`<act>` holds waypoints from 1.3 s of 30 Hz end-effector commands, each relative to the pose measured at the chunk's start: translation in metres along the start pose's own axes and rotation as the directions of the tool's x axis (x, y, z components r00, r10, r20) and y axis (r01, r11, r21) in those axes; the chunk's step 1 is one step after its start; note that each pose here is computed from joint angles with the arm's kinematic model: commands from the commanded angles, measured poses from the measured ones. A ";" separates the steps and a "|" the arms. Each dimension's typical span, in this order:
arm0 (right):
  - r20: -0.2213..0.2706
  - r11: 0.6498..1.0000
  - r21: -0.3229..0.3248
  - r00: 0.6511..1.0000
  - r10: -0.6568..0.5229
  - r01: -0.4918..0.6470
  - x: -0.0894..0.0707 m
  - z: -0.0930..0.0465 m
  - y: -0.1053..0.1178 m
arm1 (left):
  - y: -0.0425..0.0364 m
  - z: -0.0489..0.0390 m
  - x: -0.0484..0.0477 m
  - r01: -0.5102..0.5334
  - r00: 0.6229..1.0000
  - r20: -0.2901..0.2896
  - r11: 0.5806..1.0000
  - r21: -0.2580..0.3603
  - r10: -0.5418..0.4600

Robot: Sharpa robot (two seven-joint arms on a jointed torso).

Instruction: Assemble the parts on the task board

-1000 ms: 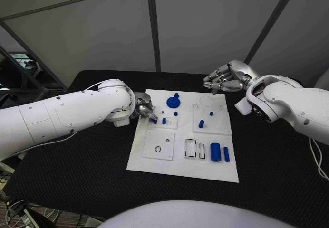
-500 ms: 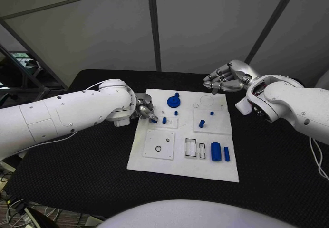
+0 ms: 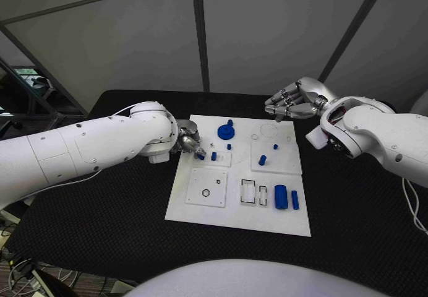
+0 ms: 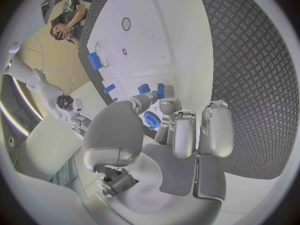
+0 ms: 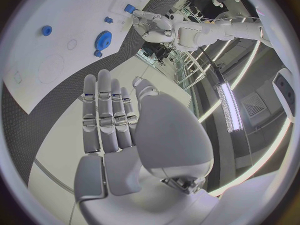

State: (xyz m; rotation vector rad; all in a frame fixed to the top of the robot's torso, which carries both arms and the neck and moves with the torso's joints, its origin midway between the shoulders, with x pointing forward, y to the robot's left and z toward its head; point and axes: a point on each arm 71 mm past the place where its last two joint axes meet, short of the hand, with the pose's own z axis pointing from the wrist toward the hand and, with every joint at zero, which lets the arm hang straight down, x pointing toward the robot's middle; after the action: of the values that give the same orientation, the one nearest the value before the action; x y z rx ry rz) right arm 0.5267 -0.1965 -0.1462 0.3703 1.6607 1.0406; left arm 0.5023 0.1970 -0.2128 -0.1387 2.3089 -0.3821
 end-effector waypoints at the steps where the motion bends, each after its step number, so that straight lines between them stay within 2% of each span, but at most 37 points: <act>1: -0.006 1.000 -0.004 1.000 0.002 -0.002 0.000 0.000 0.001 | -0.0007 0.0019 0.0044 -0.024 0.999 -0.032 1.000 -0.007 0.023; 28: -0.009 1.000 -0.001 1.000 0.002 -0.002 0.000 0.001 0.000 | -0.0029 0.0072 0.0033 -0.028 0.999 -0.039 1.000 -0.012 0.027; 39: -0.009 1.000 0.001 1.000 0.002 -0.002 0.000 0.001 0.000 | -0.0023 0.0081 0.0017 -0.019 1.000 -0.025 1.000 -0.014 0.018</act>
State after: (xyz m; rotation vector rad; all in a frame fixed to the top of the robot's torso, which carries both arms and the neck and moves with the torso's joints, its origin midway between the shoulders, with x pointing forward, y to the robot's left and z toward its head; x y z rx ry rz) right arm 0.5280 -0.1966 -0.1473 0.3719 1.6660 1.0374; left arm 0.5069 0.1929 -0.2183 -0.1243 2.3350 -0.3636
